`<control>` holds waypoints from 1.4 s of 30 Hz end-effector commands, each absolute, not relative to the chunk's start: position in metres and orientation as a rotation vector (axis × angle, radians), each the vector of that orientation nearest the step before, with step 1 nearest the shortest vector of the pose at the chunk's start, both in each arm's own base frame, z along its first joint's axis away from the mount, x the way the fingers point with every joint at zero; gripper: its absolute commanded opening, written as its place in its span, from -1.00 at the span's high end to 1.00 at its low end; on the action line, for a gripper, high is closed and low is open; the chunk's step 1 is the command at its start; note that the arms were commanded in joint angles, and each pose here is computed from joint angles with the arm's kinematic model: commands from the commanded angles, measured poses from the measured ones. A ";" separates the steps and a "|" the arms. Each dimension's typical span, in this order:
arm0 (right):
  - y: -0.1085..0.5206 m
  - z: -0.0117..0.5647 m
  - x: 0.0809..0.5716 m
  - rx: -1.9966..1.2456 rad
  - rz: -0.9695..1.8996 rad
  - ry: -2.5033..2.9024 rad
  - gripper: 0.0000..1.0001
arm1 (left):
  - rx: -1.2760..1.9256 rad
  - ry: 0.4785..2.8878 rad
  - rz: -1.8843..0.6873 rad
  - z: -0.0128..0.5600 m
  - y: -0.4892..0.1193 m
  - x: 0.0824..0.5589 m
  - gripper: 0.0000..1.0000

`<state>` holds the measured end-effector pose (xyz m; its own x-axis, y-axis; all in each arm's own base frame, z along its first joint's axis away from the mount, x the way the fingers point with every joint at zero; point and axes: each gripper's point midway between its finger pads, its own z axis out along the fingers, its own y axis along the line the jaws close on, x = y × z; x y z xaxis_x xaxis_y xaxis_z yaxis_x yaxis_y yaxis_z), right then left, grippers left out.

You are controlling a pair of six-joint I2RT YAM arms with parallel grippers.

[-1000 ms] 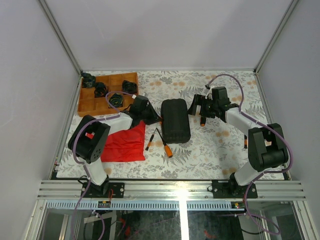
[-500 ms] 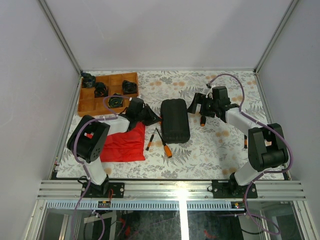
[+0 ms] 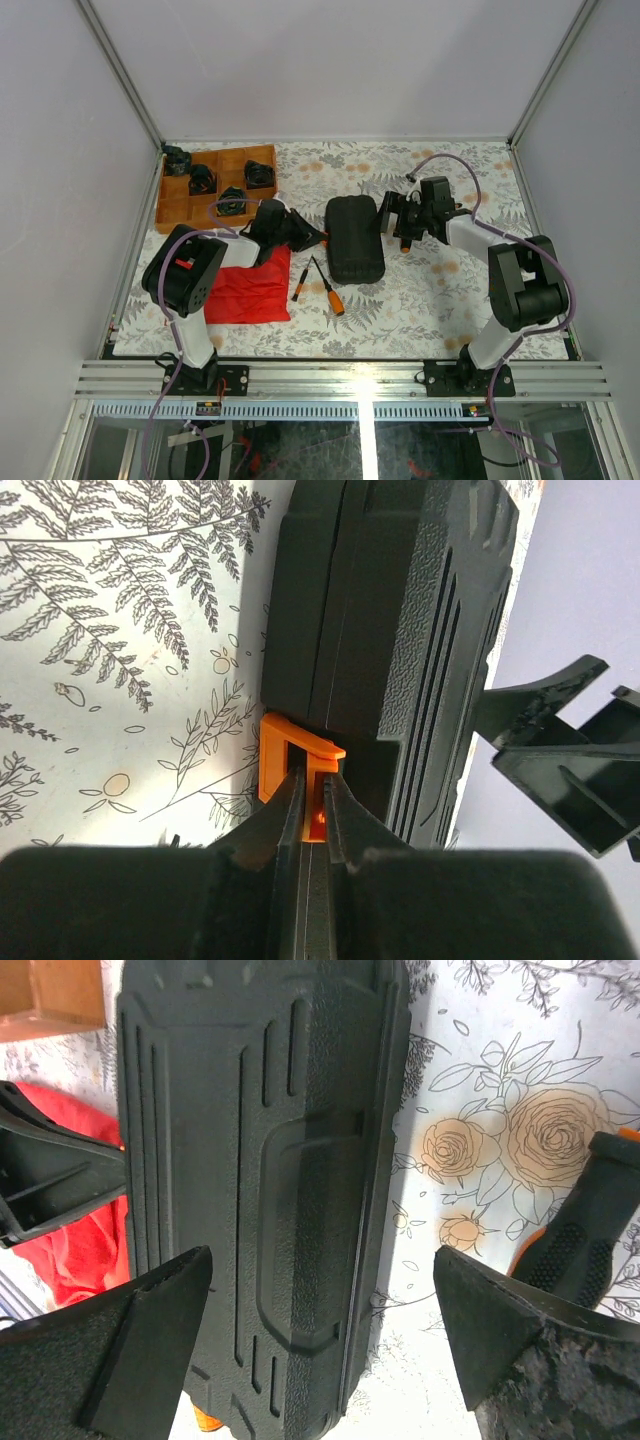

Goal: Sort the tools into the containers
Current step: Open the storage box at the center of the board.

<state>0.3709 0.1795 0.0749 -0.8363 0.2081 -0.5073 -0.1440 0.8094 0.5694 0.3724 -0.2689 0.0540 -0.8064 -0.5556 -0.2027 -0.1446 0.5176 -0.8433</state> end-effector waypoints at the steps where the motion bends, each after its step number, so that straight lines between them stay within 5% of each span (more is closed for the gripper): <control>1: 0.191 0.084 0.379 -0.056 0.910 2.386 -0.95 | -0.532 2.276 -1.238 0.062 -0.272 0.378 0.92; 12: 0.193 0.063 0.378 -0.075 0.914 2.420 -0.90 | -0.536 2.333 -1.201 0.049 -0.267 0.375 0.32; 19: 0.192 0.049 0.375 -0.051 0.911 2.466 -0.48 | -0.561 2.345 -1.181 0.042 -0.257 0.373 0.14; 25: 0.190 0.044 0.374 -0.033 0.899 2.486 -0.38 | -0.576 2.354 -1.164 0.037 -0.250 0.371 0.04; 32: 0.190 0.042 0.372 -0.028 0.903 2.494 -0.22 | -0.560 2.338 -1.189 0.043 -0.252 0.374 0.21; 42: 0.189 0.044 0.372 -0.029 0.898 2.494 -0.09 | -0.538 2.316 -1.200 0.053 -0.255 0.381 0.84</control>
<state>0.3671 0.1980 0.0539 -0.8813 0.1454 -0.4496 -0.2004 0.7465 0.6344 0.3740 -0.2581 0.0510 -0.8183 -0.5378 -0.2027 -0.1374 0.5255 -0.8396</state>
